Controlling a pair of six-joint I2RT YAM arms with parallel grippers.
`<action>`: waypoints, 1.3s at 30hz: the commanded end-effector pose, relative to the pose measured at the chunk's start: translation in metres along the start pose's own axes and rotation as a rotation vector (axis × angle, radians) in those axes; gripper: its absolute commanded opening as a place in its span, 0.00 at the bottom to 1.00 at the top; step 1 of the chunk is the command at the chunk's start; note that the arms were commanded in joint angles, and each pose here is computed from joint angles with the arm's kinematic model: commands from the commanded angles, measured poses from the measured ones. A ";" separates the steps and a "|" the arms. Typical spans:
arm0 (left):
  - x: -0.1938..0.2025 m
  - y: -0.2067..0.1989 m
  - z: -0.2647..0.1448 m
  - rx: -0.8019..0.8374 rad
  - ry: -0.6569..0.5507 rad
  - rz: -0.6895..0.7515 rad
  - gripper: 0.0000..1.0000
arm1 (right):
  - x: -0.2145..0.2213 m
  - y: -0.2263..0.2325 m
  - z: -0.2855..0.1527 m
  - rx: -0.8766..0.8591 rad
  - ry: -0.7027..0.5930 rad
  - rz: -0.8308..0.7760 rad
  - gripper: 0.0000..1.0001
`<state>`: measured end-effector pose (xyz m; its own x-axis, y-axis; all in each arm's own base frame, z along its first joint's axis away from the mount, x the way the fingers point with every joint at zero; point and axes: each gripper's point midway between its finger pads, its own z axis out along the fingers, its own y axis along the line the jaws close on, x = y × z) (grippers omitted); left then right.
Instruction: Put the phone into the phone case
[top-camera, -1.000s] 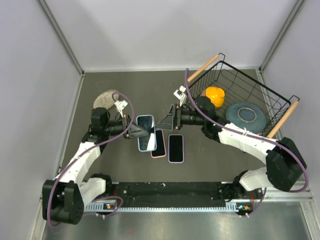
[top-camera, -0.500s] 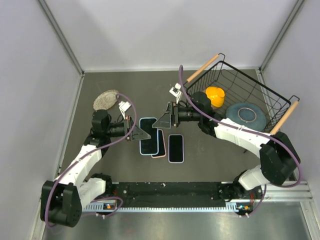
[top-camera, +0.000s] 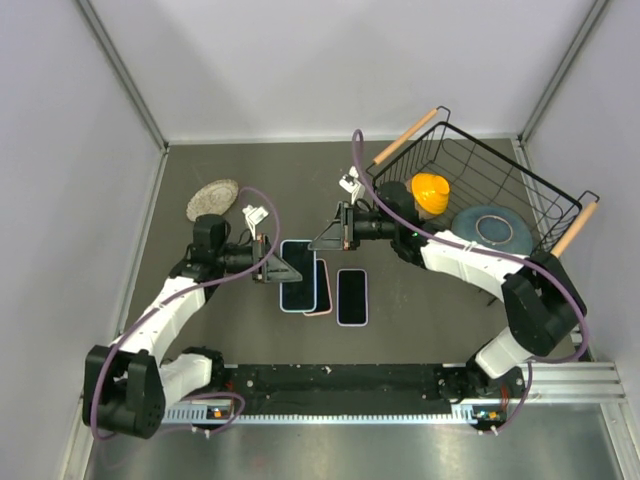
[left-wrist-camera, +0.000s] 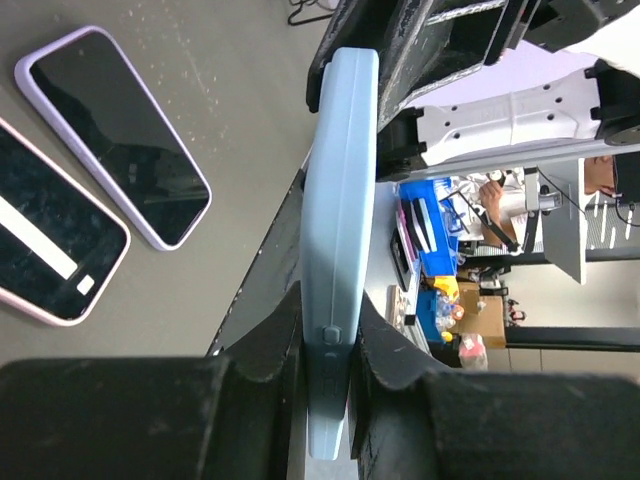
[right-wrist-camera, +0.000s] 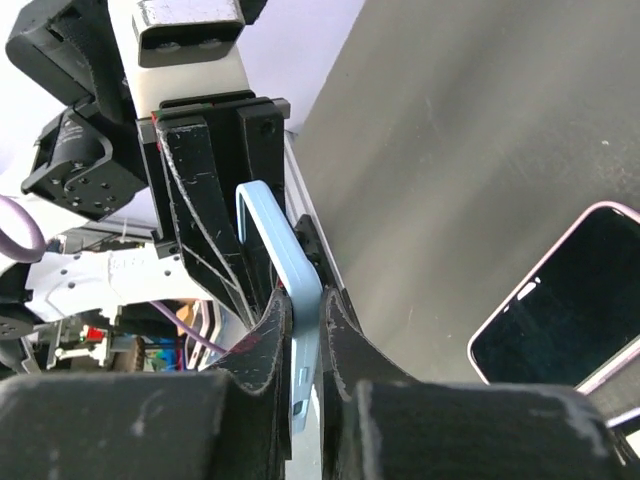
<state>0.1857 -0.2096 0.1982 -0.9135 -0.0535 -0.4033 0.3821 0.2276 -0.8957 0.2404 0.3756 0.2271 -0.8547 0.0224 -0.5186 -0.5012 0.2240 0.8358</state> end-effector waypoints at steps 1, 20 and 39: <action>0.005 0.030 0.001 -0.150 0.015 -0.094 0.00 | -0.033 0.060 -0.004 -0.147 -0.080 -0.125 0.00; -0.020 0.025 -0.003 -0.226 -0.002 -0.040 0.00 | -0.028 0.030 -0.012 0.126 -0.086 -0.149 0.56; -0.030 -0.028 -0.003 -0.025 -0.085 0.011 0.00 | 0.002 0.048 -0.003 -0.217 -0.092 0.026 0.50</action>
<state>0.2039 -0.2070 0.2187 -0.9113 -0.1394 -0.3874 0.3273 0.3255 -0.8871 0.2243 0.3758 0.2369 -0.8653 0.0763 -0.4955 -0.4759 0.1853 0.8597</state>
